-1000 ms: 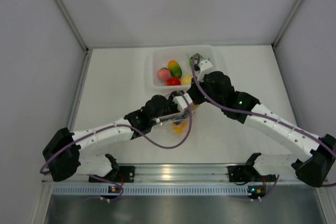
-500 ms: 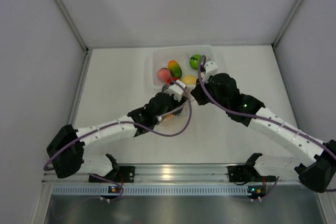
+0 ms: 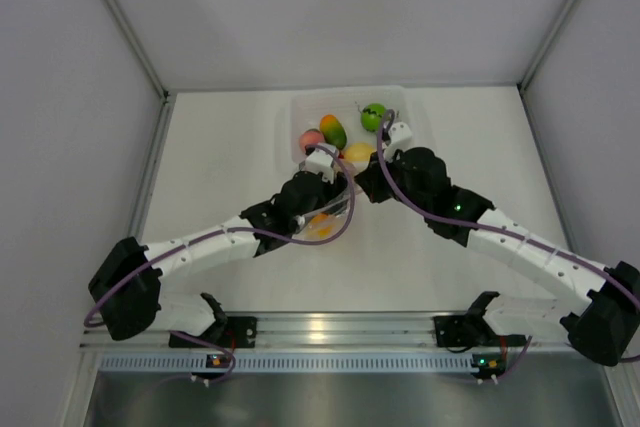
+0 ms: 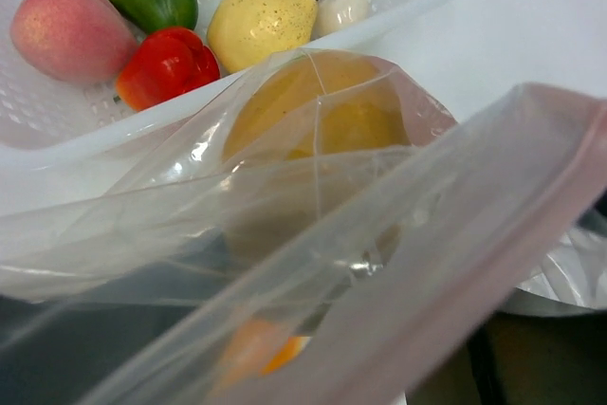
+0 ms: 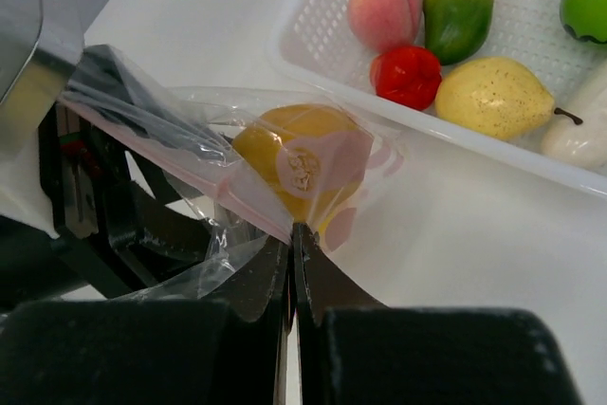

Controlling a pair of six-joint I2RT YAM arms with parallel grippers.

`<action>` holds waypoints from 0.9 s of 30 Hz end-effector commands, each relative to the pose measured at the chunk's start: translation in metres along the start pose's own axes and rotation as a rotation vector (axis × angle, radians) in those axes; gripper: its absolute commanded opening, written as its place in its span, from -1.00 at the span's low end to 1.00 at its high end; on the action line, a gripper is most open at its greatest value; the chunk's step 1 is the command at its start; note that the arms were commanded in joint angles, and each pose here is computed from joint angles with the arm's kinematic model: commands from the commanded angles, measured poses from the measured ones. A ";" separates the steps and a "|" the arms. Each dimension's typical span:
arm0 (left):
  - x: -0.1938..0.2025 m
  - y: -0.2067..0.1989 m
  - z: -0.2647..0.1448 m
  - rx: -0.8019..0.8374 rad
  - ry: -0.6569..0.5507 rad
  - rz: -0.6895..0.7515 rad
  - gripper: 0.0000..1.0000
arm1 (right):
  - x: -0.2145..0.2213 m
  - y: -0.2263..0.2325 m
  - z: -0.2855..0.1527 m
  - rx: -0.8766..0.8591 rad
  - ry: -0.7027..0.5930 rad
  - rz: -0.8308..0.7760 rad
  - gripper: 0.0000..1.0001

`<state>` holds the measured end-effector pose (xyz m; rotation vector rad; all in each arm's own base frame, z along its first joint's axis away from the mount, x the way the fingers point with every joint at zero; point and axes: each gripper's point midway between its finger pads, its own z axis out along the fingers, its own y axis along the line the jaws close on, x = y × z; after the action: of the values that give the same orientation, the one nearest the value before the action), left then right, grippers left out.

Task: Open the zip-top bag and remove the fake food
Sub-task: Pick up the fake fruit from the zipper food storage bag.

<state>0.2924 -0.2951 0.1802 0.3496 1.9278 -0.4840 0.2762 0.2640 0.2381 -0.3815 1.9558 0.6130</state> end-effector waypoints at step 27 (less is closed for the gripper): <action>-0.069 -0.016 0.019 -0.005 -0.293 -0.430 -1.00 | -0.036 0.059 -0.091 -0.399 -0.096 0.385 0.13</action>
<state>0.3231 -0.3137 0.2105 0.0064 1.8151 -0.6799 0.2249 0.2453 0.2983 -0.2206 1.8609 0.9936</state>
